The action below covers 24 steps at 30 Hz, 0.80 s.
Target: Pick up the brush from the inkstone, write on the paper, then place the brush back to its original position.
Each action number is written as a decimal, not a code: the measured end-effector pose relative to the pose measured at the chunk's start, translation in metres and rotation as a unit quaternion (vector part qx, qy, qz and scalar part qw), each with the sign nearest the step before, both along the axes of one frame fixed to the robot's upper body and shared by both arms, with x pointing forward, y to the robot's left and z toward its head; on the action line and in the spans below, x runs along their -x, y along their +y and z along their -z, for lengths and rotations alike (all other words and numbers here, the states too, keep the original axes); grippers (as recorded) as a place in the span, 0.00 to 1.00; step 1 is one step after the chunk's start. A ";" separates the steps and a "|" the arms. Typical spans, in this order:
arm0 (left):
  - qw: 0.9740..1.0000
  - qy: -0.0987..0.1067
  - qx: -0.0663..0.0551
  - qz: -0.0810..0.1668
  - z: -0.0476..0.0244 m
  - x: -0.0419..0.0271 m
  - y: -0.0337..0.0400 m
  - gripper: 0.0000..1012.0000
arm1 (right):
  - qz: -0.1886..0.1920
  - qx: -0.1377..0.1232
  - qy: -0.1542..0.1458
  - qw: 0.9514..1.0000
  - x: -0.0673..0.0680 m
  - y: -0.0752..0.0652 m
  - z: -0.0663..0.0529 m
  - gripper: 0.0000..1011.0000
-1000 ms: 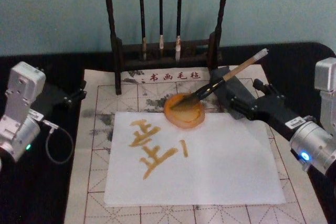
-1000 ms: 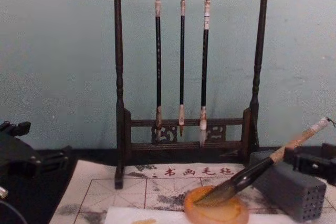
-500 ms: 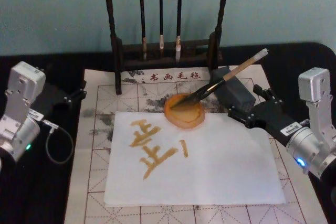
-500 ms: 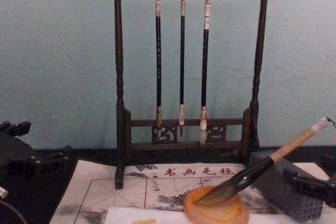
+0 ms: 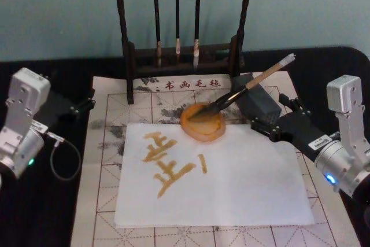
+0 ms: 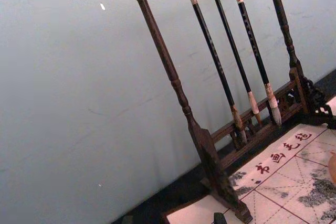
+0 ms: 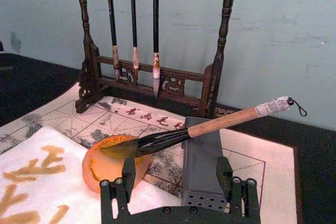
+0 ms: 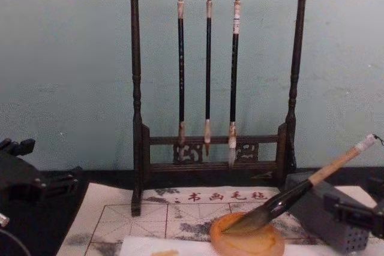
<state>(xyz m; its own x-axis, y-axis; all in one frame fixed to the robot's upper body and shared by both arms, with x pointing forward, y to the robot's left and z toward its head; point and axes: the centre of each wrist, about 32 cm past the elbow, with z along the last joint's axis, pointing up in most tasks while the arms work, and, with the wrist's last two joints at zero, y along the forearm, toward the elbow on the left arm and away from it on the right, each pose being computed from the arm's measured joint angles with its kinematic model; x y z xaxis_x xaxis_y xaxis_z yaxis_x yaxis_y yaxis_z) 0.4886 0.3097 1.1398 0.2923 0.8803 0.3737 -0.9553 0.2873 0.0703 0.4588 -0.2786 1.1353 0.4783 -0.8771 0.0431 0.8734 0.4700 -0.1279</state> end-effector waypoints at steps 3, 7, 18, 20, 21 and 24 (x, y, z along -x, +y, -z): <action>1.000 0.000 0.000 0.000 0.0000 0.0000 0.0000 0.99 | 0.000 -0.001 0.000 1.000 0.000 0.000 0.000 0.99; 1.000 0.000 0.000 0.000 0.0000 0.0000 0.0000 0.99 | 0.000 -0.001 0.001 1.000 0.000 0.000 0.000 0.99; 1.000 0.000 0.000 0.000 0.0000 0.0000 0.0000 0.99 | 0.000 -0.002 0.001 1.000 0.000 0.000 -0.001 0.99; 1.000 0.000 0.000 0.000 0.0000 0.0000 0.0000 0.99 | 0.000 -0.002 0.001 1.000 0.000 0.000 -0.001 0.99; 1.000 0.000 0.000 0.000 0.0000 0.0000 0.0000 0.99 | 0.000 -0.002 0.001 1.000 0.000 0.000 -0.001 0.99; 1.000 0.000 0.000 0.000 0.0000 0.0000 0.0000 0.99 | 0.001 -0.002 0.001 1.000 0.000 0.000 -0.001 0.99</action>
